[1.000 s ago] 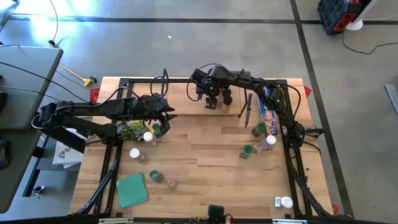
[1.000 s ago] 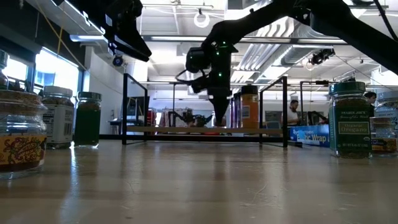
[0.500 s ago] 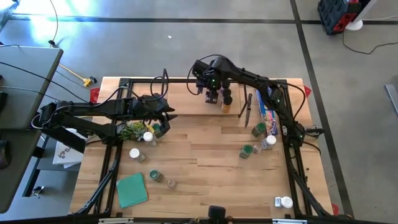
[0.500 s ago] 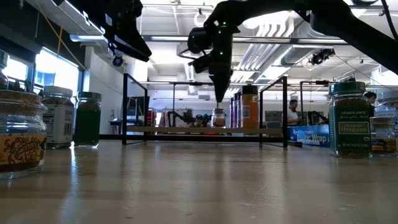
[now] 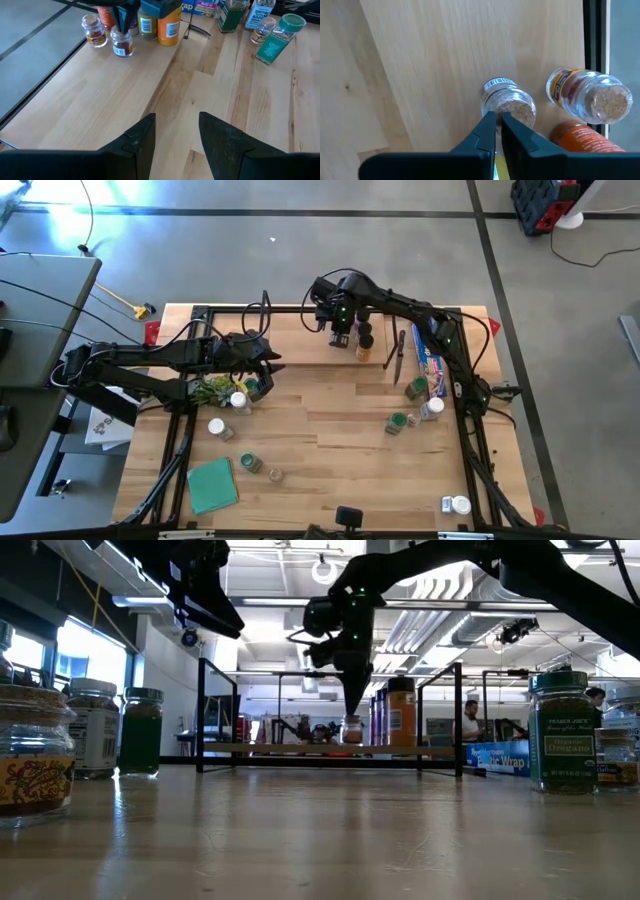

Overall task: Shelf spices
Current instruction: Put the brown seasoning bottle on the shelf align with the other brown seasoning bottle, then adjust the seasoning bottles on the shelf

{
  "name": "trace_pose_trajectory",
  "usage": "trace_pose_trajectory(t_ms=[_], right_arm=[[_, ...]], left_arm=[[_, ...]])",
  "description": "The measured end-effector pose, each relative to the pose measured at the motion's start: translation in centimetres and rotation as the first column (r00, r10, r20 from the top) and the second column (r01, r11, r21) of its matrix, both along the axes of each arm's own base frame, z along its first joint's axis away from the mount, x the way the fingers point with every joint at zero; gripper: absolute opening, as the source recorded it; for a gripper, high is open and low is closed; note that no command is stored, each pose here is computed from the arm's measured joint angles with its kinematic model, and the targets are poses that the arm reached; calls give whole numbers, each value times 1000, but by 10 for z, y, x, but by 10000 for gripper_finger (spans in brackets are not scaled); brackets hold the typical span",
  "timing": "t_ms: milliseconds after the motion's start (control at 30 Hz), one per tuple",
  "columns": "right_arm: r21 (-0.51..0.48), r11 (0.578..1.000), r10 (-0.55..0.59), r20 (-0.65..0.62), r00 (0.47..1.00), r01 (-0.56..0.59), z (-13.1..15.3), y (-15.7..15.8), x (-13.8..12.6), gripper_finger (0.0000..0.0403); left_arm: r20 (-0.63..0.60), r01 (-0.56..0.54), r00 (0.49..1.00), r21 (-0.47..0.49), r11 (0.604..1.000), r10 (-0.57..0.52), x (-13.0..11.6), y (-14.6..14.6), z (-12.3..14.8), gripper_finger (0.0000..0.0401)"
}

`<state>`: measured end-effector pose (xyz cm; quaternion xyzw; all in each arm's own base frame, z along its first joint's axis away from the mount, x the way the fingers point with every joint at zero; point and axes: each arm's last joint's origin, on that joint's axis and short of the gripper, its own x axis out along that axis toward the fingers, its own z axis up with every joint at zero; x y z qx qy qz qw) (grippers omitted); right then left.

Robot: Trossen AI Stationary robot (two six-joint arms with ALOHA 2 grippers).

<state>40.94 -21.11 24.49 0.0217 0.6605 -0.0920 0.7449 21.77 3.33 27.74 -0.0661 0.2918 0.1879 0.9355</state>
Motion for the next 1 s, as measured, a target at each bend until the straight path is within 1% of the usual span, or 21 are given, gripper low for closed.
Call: trace_pose_trajectory(t_ms=[400, 633, 833, 900, 1000], right_arm=[[-20, 999, -31, 7, 1000, 31, 0, -13, -5, 12], [-27, 999, -28, 18, 999, 28, 5, -14, -5, 12], [-62, 998, -18, 86, 996, 23, 36, -11, -5, 12], [-58, 998, -6, 86, 996, 11, 46, -6, -14, 12], [-47, 999, -4, 76, 997, 7, 71, 1, -33, 12]], left_arm=[[2, 0, 1000, 0, 1000, 0, 0, 0, 0, 145], [2, 0, 1000, 0, 1000, 0, 0, 0, 0, 145], [1, 0, 1000, 0, 1000, 0, 0, 0, 0, 145], [0, 1, 1000, 0, 1000, -1, 0, 0, 0, 145], [-3, 4, 1000, -4, 1000, -4, 0, 0, 0, 145]])
